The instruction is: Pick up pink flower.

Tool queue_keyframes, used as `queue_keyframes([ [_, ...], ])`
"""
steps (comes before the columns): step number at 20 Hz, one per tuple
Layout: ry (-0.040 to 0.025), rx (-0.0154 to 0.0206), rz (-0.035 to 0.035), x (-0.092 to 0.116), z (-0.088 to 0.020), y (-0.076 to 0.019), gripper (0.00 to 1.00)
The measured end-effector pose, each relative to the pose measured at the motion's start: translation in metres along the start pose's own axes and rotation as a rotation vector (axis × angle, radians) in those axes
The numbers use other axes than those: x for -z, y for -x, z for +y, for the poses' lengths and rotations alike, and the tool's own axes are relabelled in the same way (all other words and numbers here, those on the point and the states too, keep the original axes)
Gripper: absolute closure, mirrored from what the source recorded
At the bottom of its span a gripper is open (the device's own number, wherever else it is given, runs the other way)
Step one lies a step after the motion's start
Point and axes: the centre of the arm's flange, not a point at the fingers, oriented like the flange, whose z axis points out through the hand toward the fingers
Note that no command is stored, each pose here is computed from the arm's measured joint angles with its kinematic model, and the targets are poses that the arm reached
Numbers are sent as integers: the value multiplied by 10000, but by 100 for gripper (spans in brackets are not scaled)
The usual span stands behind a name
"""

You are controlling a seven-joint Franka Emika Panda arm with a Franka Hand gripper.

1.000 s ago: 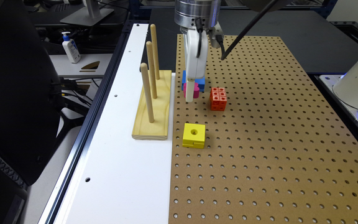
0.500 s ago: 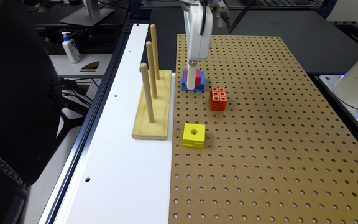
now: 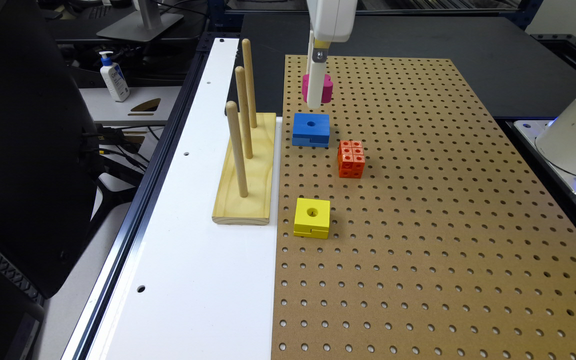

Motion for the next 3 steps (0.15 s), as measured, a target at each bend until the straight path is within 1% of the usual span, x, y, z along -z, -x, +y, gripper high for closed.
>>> queue_keyframes([
  [1, -31, 0, 31, 26, -5, -5, 100],
  [3, -63, 3, 75, 103, -5, -2, 100],
])
